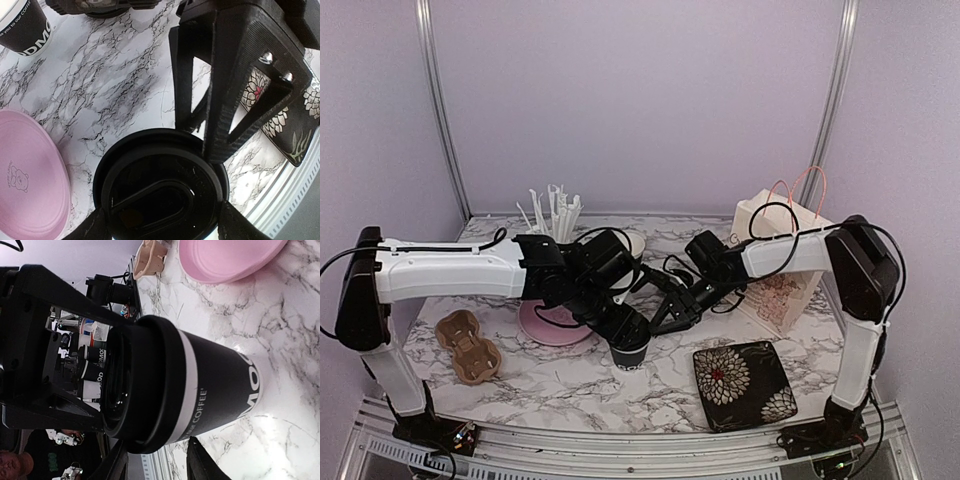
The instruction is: Pack the takeout coffee
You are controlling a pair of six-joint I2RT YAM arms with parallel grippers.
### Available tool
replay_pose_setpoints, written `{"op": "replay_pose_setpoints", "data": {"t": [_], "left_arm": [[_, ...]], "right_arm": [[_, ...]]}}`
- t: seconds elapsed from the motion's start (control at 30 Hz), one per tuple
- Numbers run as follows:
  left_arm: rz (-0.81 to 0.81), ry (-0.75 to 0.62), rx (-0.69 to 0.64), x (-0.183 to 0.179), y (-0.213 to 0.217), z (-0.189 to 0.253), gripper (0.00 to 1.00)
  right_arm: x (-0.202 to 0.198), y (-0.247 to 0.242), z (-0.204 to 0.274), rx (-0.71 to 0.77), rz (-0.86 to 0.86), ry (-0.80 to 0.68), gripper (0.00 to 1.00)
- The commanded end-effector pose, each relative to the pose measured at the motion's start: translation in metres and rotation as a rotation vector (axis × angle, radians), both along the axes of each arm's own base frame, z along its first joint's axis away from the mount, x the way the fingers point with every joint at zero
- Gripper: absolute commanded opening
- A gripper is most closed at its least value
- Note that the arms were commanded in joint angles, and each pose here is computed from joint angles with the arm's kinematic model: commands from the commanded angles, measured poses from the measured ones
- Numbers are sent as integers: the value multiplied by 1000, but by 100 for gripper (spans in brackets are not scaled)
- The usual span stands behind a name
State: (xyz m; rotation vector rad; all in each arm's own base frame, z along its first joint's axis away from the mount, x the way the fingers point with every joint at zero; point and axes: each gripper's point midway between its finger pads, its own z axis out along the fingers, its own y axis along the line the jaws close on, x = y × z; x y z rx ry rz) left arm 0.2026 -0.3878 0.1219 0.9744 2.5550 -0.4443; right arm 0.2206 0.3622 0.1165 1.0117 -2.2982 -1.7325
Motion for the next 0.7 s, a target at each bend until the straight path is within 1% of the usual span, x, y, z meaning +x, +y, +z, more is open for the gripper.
{"op": "replay_pose_setpoints", "data": {"t": [0.0, 0.1, 0.23, 0.33, 0.5, 0.63, 0.67], "left_arm": [[-24, 245, 179, -50, 21, -87, 68], [-18, 242, 174, -49, 19, -85, 68], [-17, 246, 165, -49, 18, -83, 68], [-19, 245, 161, -49, 17, -81, 68], [-18, 243, 151, -48, 14, -78, 68], [-6, 243, 146, -47, 13, -77, 68], [-2, 242, 145, -47, 12, -77, 68]], "right_arm": [[-32, 6, -6, -25, 58, -1, 36], [-39, 9, -2, -12, 78, 13, 31], [-43, 11, 1, -4, 84, 27, 31], [-39, 14, 2, -6, 65, 48, 28], [-34, 21, -1, -1, 60, 123, 31], [-34, 23, 0, 1, 61, 168, 31], [-35, 23, -1, 0, 61, 177, 29]]}}
